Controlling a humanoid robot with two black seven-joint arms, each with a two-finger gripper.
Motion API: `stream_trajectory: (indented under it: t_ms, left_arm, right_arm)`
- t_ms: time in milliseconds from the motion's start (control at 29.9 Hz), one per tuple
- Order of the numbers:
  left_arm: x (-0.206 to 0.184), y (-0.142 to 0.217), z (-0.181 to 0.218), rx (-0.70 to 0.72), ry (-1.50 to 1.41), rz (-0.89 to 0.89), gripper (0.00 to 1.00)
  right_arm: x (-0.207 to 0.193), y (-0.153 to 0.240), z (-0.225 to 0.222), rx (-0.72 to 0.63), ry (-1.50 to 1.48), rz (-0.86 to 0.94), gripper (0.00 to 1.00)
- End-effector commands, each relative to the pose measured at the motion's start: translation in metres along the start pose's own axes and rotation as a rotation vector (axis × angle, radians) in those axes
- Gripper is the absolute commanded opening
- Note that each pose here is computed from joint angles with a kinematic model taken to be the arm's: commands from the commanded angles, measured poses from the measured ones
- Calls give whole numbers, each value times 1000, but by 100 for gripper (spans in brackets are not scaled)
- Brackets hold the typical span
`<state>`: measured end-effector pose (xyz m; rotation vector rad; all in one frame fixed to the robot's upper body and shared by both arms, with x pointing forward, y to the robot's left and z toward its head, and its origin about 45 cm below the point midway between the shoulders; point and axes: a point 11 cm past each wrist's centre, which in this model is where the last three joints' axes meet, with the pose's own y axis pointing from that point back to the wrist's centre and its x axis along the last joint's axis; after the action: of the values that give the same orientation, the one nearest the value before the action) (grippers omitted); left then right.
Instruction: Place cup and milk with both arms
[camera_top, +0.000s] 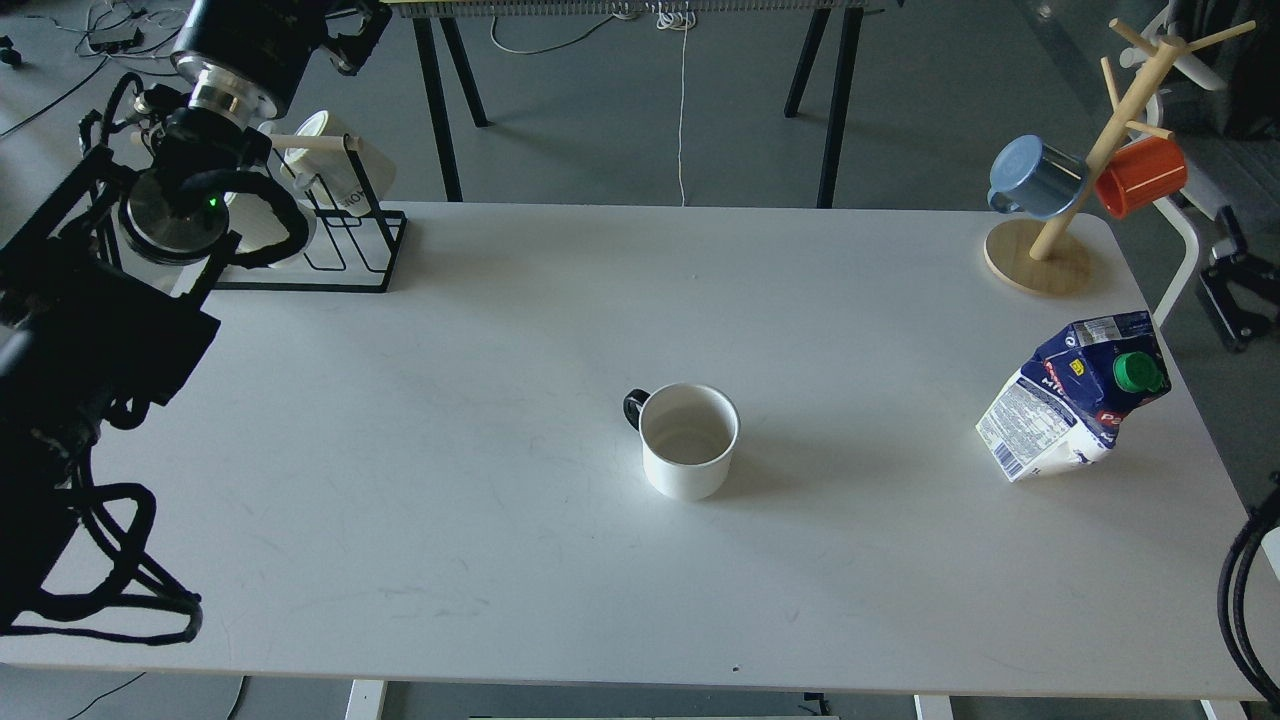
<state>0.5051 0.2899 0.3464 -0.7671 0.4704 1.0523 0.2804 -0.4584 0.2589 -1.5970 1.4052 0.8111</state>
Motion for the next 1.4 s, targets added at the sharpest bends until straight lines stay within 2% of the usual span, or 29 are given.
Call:
stream_trajectory:
  t_ms: [0, 368, 568, 969, 1203, 1370]
  left_arm:
    - [2, 2, 0, 1, -2, 4, 100]
    - [4, 3, 2, 4, -10, 8, 100]
    - [3, 2, 1, 10, -14, 6, 100]
    - [11, 8, 13, 15, -54, 21, 100]
    - [13, 9, 11, 19, -56, 27, 100]
    - [14, 9, 11, 20, -56, 36, 100]
  right_arm:
    - [9, 29, 12, -13, -27, 53, 99]
    - [54, 111, 45, 2, -125, 269, 99]
    - [80, 130, 57, -46, -90, 352, 99]
    - [98, 104, 118, -120, -146, 336, 98]
    - [100, 85, 132, -93, -171, 308, 97]
    - [103, 65, 127, -85, -144, 288, 85]
